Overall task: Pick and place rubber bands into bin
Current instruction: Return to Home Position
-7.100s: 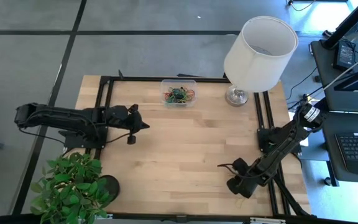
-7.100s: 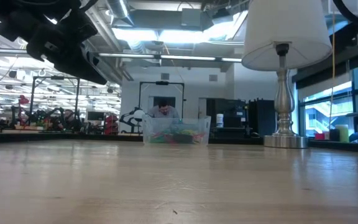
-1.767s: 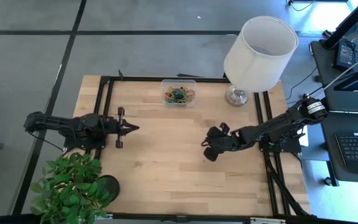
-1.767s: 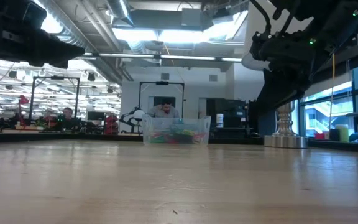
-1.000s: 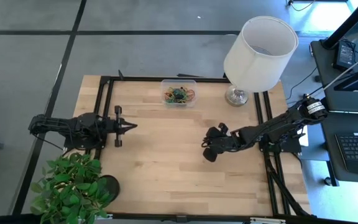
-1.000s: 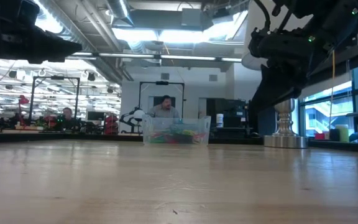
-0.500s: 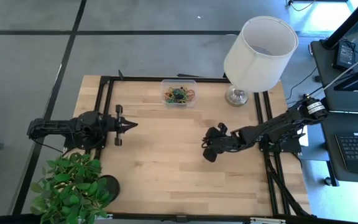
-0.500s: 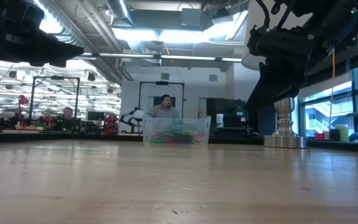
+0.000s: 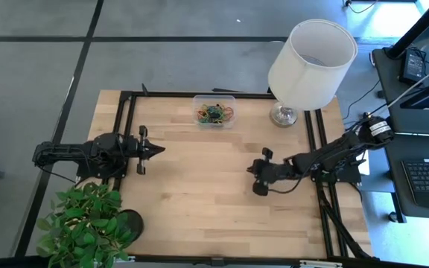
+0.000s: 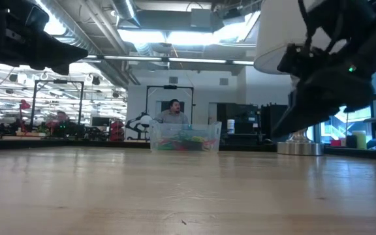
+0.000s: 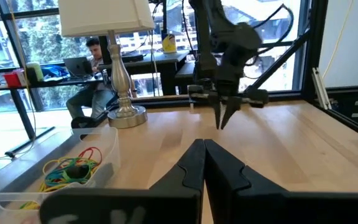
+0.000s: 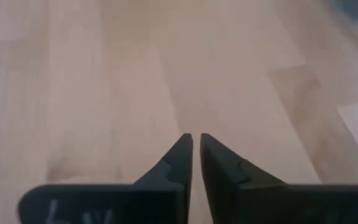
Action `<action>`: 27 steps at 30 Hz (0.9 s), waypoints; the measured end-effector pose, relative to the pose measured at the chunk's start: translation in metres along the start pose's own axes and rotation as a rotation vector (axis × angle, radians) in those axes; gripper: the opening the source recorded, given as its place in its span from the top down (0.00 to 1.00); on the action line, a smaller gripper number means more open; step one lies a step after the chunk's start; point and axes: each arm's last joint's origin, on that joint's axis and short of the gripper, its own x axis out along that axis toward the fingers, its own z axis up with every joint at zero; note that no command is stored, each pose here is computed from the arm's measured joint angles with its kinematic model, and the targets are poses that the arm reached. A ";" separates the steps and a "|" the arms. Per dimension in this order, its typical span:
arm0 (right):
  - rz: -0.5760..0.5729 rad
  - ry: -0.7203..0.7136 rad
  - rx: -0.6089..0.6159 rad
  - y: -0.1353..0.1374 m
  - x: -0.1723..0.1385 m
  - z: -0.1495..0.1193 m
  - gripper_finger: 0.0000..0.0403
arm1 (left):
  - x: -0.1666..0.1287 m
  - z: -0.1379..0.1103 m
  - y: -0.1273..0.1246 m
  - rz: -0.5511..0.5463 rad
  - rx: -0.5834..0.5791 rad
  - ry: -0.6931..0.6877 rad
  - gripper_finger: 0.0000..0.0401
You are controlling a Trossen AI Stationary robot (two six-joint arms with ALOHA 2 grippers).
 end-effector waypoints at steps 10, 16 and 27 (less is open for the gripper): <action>0.046 -0.198 -0.013 -0.051 -0.015 -0.014 0.97 | 0.000 0.000 0.000 0.000 0.000 0.001 0.98; 0.078 -0.307 0.042 -0.065 -0.036 -0.032 0.99 | 0.000 0.000 0.000 0.000 0.000 0.001 0.99; 0.129 -0.537 0.123 -0.080 -0.069 -0.045 0.99 | 0.000 0.000 0.000 0.000 0.000 0.001 0.99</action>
